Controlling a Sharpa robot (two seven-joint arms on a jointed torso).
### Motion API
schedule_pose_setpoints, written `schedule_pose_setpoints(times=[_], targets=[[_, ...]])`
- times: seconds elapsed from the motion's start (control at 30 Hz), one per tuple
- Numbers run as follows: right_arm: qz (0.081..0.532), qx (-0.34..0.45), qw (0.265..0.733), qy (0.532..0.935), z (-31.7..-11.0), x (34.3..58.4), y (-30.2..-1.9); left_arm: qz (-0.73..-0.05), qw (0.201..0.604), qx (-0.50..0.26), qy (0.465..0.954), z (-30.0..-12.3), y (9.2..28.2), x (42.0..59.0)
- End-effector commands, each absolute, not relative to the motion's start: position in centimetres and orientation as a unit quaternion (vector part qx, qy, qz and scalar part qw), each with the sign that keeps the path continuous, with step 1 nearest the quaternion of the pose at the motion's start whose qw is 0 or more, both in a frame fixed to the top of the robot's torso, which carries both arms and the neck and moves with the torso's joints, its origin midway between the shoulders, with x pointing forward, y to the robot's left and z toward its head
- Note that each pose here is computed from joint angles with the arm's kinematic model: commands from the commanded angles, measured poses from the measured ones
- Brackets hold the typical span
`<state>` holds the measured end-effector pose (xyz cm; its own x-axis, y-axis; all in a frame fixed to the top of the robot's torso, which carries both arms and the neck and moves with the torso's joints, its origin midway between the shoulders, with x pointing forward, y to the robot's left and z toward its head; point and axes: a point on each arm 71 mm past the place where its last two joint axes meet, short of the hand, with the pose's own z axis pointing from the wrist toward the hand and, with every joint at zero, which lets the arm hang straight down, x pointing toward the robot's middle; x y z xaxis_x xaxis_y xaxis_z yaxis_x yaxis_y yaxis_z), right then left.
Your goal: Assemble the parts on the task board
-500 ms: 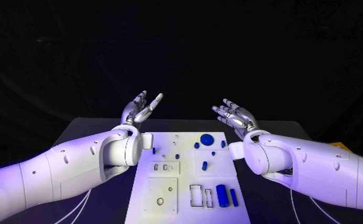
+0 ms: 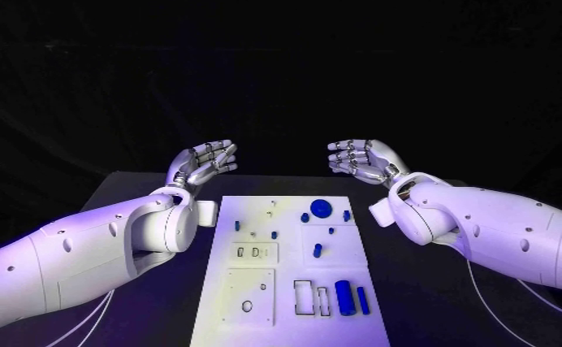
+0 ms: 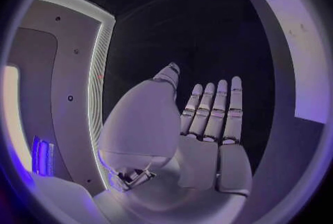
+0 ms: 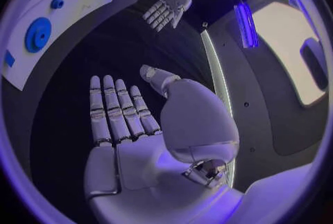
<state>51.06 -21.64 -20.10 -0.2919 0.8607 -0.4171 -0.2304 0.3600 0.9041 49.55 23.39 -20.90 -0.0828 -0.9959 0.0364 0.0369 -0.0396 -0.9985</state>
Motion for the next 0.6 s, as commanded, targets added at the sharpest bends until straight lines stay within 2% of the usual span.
schedule_pose_setpoints(times=[0.03,0.33,0.6], targets=[[0.476,0.104,0.584,0.649,-19.3,50.8,-20.7,-0.573,0.456,-0.436,0.524,-19.8,22.2,49.3],[0.411,-0.016,0.607,0.680,-17.5,51.3,-20.2,-0.586,0.448,-0.417,0.530,-17.9,22.5,48.4],[0.308,-0.155,0.609,0.715,-16.9,50.8,-18.6,-0.600,0.432,-0.411,0.533,-16.4,22.5,46.9]])
